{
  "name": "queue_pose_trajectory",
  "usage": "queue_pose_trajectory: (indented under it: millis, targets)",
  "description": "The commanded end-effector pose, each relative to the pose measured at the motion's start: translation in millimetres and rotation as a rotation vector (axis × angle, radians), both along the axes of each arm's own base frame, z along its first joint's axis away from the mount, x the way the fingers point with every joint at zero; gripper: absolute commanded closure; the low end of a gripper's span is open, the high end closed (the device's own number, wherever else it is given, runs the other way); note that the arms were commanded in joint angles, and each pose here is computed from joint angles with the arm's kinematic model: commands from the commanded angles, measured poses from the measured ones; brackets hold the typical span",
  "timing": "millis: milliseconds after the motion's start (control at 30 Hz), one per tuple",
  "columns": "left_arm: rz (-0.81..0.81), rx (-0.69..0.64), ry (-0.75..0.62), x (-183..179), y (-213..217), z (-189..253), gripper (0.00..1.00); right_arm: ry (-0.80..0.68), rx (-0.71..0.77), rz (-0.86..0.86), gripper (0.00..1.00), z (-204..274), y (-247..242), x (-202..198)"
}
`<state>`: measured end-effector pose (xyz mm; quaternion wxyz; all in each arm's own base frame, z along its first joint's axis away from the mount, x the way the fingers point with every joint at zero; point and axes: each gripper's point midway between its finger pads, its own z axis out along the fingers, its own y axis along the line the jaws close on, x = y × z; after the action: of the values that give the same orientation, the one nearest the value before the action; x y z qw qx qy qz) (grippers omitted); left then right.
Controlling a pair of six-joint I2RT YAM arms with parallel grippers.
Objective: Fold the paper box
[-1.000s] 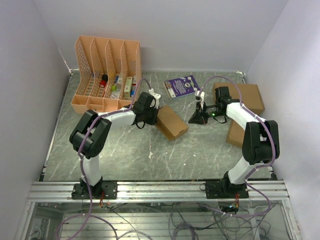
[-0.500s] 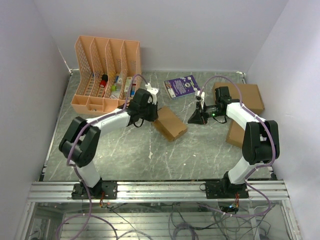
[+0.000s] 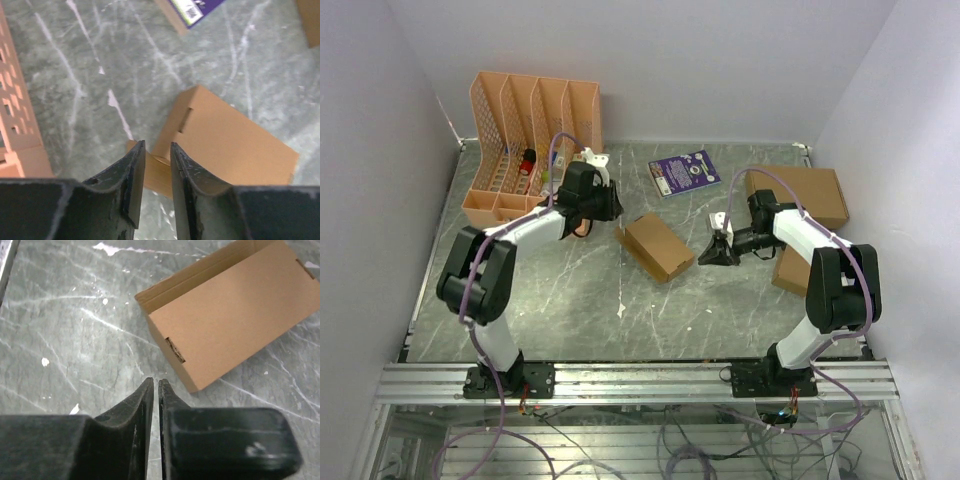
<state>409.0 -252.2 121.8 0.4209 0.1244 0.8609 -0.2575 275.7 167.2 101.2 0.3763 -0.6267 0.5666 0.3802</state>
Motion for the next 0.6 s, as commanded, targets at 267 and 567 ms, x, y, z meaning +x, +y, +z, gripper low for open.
queue_pose_trajectory:
  millis: [267,567]
  targets:
    - [-0.039,0.043,0.102,25.8,-7.9,-48.5,0.91,-0.076,-0.226,0.025,1.00,-46.9,0.4,4.3]
    - [-0.098,0.039,0.133,3.3,-14.2,-63.1,0.91,-0.049,-0.289,-0.104,1.00,-55.8,-5.4,26.3]
